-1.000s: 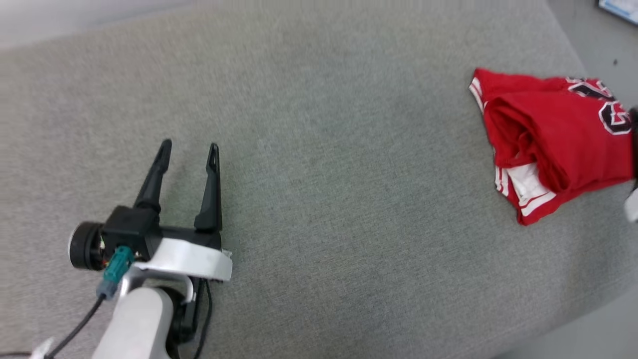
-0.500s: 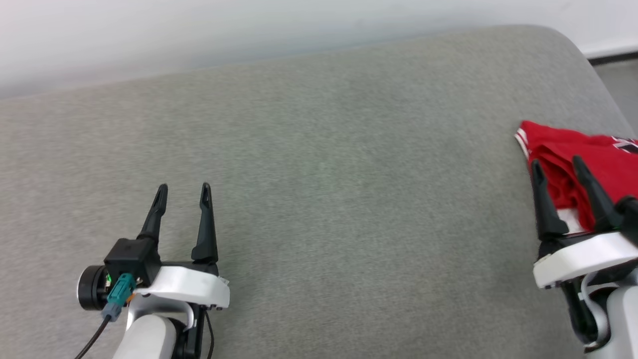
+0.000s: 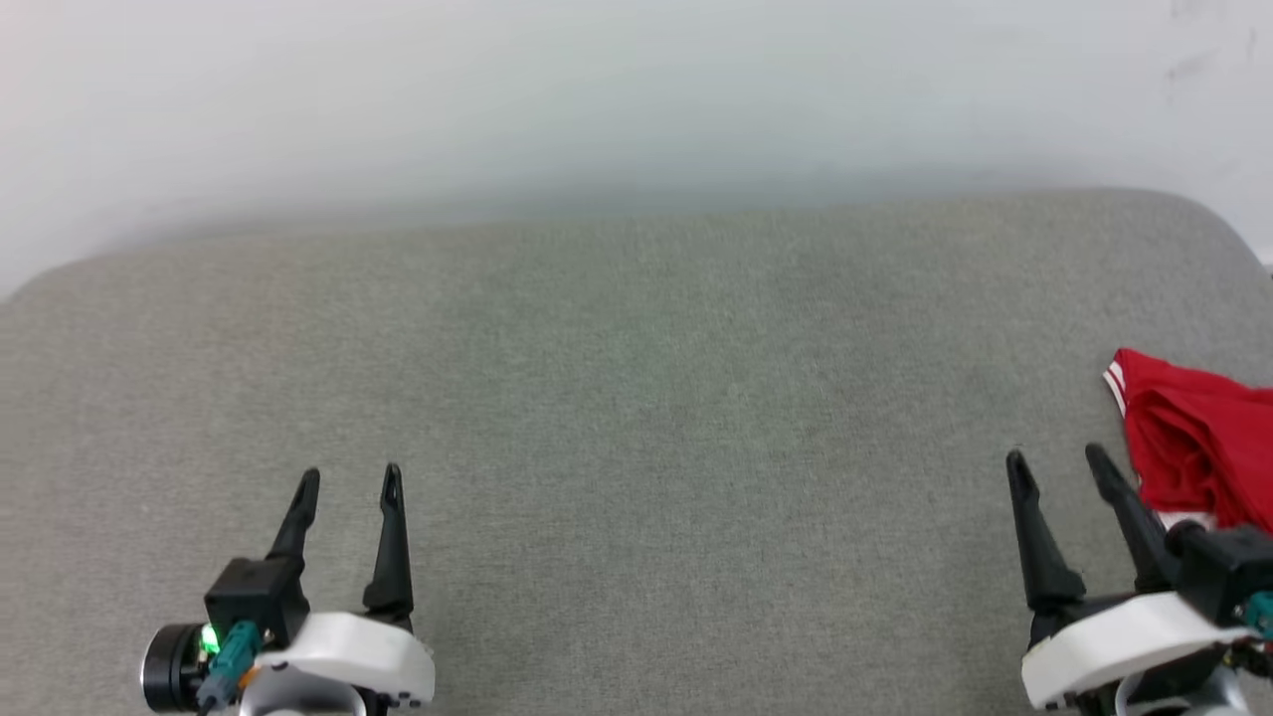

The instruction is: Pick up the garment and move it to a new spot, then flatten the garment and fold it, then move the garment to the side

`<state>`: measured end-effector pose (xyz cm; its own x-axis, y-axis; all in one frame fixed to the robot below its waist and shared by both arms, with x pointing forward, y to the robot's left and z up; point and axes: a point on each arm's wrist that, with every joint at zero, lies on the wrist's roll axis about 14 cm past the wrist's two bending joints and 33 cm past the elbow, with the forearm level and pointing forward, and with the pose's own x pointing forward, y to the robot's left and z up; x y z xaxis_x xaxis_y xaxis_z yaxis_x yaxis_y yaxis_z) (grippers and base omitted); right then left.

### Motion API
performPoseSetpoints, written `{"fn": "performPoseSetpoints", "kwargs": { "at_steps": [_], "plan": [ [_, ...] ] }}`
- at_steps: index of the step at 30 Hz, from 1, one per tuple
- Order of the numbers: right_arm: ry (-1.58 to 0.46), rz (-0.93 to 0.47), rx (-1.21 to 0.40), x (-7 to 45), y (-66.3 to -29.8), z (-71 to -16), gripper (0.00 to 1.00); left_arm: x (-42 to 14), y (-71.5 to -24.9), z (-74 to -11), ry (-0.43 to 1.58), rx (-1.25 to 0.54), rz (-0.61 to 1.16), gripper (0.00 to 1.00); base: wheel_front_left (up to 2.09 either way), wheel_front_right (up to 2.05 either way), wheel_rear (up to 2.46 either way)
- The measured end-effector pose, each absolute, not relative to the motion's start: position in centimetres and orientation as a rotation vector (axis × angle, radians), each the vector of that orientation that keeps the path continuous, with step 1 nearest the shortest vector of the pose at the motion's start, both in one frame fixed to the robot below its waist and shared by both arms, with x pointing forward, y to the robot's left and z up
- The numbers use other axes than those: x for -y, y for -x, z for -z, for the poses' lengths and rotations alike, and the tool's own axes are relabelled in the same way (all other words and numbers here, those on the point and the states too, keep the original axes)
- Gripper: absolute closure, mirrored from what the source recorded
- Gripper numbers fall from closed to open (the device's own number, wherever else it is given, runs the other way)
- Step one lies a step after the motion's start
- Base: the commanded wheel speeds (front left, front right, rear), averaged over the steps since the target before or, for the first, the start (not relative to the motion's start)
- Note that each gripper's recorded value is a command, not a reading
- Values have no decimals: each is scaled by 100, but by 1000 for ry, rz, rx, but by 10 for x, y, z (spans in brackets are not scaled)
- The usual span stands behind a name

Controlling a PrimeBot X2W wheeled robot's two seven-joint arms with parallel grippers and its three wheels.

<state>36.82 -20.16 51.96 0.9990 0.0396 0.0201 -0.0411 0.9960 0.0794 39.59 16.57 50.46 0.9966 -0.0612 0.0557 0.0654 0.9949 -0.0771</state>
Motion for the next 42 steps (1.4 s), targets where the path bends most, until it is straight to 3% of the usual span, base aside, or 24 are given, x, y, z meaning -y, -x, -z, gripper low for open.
{"fn": "performPoseSetpoints", "kwargs": {
  "at_steps": [7, 25, 26, 31, 42],
  "plan": [
    [-82, -52, 19, 195, -348, -525, 0, -172, -368, -498, 88, 32, 46, 0, 0, 0, 0],
    [-69, -60, 12, 191, -348, -525, 0, -173, -368, -494, 99, 17, 48, 0, 0, 0, 0],
    [-69, -62, 10, 190, -349, -525, 100, -172, -368, -494, 102, 19, 54, 100, 0, 0, 0],
    [-77, -61, -38, 190, -347, -509, 100, -169, -361, -475, 119, -46, 48, 100, 0, 0, 0],
    [-295, -43, -63, 192, -347, -500, 100, -177, -361, -465, 322, -112, -5, 100, 0, 0, 0]
  ]
}}
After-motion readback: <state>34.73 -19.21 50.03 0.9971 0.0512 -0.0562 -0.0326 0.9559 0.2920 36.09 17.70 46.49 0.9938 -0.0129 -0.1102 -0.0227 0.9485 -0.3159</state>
